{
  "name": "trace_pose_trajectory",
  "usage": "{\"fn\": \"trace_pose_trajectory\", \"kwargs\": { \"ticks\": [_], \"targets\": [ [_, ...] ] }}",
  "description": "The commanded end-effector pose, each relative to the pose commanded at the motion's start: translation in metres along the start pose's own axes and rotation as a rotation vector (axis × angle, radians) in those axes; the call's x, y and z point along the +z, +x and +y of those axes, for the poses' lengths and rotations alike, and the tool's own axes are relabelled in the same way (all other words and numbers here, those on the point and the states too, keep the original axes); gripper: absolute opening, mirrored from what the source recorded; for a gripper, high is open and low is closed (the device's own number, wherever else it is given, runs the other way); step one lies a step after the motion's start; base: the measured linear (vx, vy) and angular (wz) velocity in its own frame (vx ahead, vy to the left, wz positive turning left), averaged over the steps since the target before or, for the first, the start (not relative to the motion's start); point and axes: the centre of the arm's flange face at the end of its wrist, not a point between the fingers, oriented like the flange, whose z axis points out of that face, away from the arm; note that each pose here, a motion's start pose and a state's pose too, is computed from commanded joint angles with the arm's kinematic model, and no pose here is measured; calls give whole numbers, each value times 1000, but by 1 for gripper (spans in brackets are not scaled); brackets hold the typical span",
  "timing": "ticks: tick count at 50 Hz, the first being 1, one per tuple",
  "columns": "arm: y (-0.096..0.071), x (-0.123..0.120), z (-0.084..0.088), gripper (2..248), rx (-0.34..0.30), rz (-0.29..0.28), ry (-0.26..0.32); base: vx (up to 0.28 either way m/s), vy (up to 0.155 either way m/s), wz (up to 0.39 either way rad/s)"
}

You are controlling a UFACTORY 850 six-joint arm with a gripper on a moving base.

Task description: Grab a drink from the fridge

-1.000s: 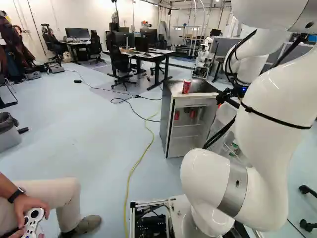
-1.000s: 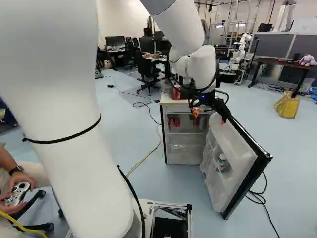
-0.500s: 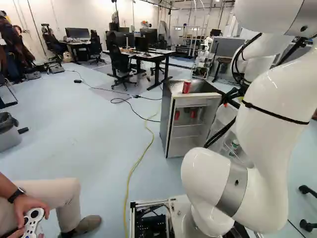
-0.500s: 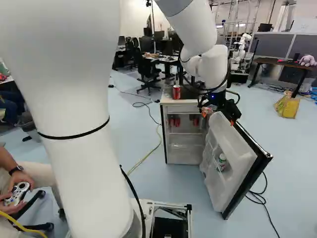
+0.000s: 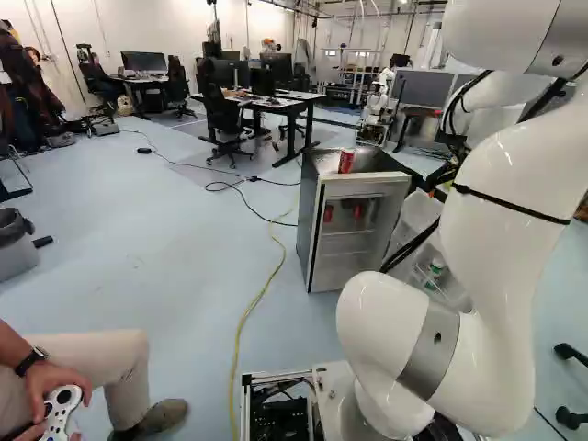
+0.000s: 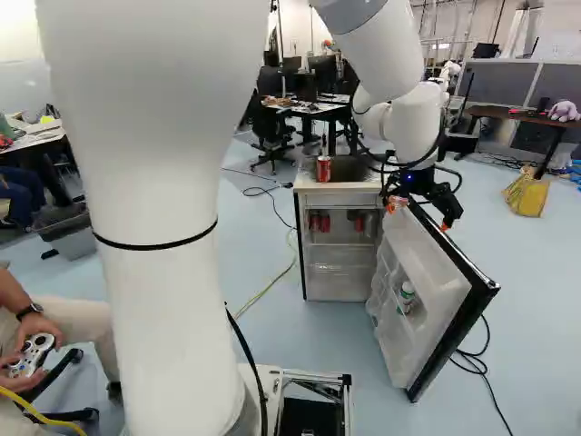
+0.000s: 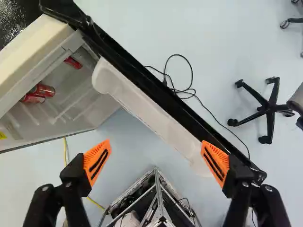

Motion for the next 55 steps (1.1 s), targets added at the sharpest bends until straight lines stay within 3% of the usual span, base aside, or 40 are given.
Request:
{"fn": "trace_pose_trajectory", "kwargs": {
  "ticks": [55],
  "targets": [
    [57, 32, 75, 247, 101, 41, -48, 0, 0, 0]
  ]
}}
